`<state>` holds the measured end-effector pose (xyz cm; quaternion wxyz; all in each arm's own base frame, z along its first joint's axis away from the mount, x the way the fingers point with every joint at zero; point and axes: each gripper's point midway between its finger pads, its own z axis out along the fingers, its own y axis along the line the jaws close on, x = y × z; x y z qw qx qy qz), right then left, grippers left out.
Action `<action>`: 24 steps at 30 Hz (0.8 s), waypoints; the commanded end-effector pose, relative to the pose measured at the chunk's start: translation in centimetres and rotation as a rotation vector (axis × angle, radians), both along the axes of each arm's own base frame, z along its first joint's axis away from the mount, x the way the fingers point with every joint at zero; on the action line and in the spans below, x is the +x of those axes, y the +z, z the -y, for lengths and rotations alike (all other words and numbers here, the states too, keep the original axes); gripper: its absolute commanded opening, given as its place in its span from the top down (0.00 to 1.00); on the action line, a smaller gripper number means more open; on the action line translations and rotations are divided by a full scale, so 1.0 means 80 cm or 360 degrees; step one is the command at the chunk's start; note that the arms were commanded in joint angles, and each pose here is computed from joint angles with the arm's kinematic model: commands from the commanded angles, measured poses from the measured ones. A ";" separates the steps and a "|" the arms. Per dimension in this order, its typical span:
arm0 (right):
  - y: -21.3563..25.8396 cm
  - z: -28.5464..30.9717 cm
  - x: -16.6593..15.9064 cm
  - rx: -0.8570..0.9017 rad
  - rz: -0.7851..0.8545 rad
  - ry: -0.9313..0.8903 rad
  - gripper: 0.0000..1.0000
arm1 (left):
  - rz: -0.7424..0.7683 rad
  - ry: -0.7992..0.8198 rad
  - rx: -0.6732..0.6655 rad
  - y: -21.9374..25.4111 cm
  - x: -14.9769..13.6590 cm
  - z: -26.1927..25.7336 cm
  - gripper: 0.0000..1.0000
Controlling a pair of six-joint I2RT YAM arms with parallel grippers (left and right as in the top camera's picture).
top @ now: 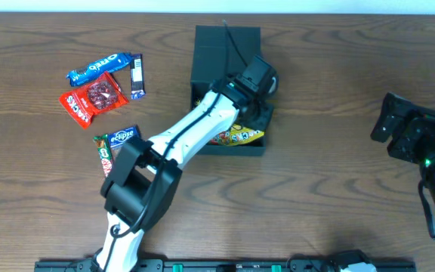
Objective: Pack container
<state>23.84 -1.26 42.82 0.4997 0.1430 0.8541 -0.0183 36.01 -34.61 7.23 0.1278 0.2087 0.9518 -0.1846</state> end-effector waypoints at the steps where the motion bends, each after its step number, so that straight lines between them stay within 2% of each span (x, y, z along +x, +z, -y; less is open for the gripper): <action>1: 0.003 0.006 -0.001 0.0007 0.0016 -0.0043 0.05 | -0.0076 -0.0011 0.0031 -0.016 -0.010 -0.002 0.94; 6: 0.003 0.006 -0.001 0.0007 0.0016 -0.0043 0.05 | -0.0142 -0.0107 0.0105 -0.023 -0.028 -0.014 0.94; 17: -0.001 0.005 0.000 0.0004 -0.0004 -0.0042 0.04 | -0.0157 -0.0214 0.0163 -0.026 -0.036 -0.025 0.94; 24: -0.039 0.007 0.034 0.0004 -0.0201 -0.0068 0.02 | -0.0163 -0.0214 0.0167 -0.027 -0.037 -0.026 0.94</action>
